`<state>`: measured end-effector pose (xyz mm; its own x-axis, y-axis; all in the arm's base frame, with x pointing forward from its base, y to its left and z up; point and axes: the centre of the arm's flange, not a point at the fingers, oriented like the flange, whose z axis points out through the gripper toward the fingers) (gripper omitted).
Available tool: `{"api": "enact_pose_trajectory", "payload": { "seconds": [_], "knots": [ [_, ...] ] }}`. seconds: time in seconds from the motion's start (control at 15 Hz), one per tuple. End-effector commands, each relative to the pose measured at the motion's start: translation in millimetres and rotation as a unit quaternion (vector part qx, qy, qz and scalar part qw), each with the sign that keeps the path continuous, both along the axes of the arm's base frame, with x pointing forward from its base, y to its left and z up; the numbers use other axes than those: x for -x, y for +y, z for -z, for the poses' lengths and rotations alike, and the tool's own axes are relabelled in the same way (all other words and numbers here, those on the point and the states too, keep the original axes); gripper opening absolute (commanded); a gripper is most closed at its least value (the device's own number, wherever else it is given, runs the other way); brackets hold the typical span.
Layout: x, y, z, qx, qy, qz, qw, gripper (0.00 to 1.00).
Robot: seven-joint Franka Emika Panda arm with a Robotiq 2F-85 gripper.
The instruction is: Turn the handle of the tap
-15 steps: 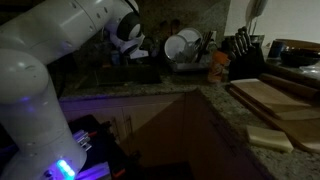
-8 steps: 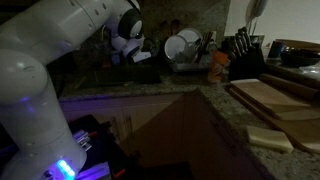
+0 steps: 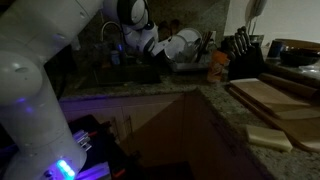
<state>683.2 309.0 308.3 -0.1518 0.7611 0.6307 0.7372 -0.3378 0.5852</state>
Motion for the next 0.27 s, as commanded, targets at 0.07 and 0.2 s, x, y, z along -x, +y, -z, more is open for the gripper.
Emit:
{"api": "enact_pose_trajectory", "payload": {
  "seconds": [0.07, 0.2],
  "knots": [
    [-6.3, -18.4, -9.5, 0.007, -0.042, 0.029, 0.9987, 0.23],
    [-5.1, -17.8, -8.3, 0.01, -0.055, 0.034, 0.9979, 0.36]
  ]
}}
